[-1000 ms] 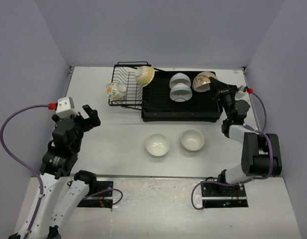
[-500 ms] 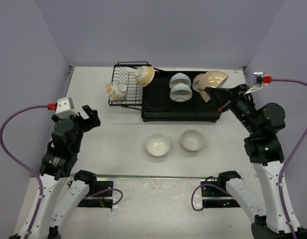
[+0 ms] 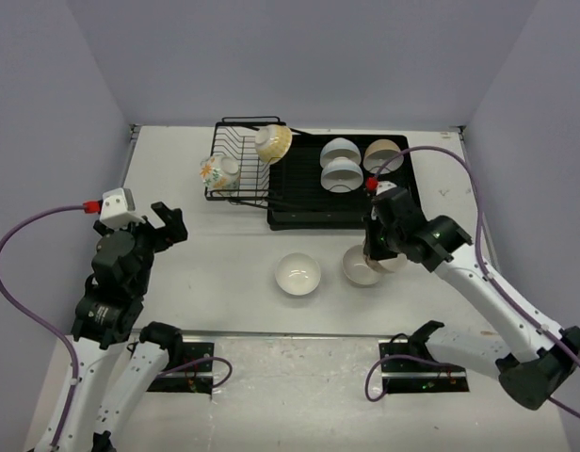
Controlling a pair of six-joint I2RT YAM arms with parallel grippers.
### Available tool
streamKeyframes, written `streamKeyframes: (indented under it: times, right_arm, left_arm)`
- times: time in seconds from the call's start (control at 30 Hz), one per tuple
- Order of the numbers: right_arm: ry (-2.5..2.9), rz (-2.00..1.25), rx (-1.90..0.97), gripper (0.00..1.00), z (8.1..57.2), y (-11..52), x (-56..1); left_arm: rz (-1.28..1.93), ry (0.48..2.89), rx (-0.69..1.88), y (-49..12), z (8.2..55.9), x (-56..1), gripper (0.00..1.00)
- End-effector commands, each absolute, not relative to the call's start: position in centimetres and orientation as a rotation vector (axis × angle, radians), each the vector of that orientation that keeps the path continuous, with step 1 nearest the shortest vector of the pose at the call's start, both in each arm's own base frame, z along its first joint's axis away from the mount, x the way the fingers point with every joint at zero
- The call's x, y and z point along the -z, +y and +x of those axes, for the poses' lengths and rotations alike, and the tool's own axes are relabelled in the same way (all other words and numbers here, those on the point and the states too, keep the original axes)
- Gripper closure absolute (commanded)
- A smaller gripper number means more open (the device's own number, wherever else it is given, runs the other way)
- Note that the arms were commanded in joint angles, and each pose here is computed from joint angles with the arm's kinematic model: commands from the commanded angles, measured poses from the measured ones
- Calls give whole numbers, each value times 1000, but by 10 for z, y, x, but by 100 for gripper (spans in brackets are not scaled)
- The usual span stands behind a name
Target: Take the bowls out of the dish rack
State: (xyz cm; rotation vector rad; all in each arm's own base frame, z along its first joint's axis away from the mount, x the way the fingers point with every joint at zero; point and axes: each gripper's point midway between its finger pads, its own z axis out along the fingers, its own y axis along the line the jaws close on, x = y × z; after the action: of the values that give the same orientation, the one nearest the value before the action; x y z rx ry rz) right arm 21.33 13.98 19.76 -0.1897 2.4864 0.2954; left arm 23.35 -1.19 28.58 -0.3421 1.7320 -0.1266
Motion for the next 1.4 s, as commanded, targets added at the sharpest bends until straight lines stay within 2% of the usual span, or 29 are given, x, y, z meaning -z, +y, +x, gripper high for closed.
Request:
streamKeyframes:
  times: [0.0,0.2,0.43,0.63,0.9,1.0,1.1,1.13,1.17,1.2,1.23,1.37]
  right_arm:
    - [2489,-222,-125,100,217,132,-189]
    - [2573,-271,-52,100,223,148,-141]
    - [2575,-319,-34,100,239,167,-126]
    - [2620,-353,95,100,246,174,-105]
    - [2649,-328,302,100,239,167,-94]
    - [2640,-338,271,100,237,173,-96]
    - [2631,-335,218,85,235,178,-100]
    - [2625,-334,205,83,235,179,-102]
    - [2619,-332,185,69,233,179,-105]
    - [2614,-327,169,60,232,181,-107]
    - [2607,-329,158,56,231,182,-109]
    - [2564,-327,68,51,228,189,-128]
  left_arm:
    - [-324,1699,131,-12,234,-293,0]
    - [-321,1694,137,-12,233,-294,0]
    - [-321,1690,138,-12,232,-295,0]
    - [-321,1693,137,-12,232,-293,0]
    - [-319,1691,141,-13,232,-294,0]
    - [-320,1695,138,-12,232,-293,0]
    - [-319,1696,137,-13,233,-293,0]
    - [-319,1698,137,-13,233,-293,0]
    - [-319,1699,136,-13,233,-292,0]
    - [-318,1701,137,-13,233,-292,0]
    - [-317,1703,138,-13,234,-291,0]
    - [-317,1704,137,-13,234,-291,0]
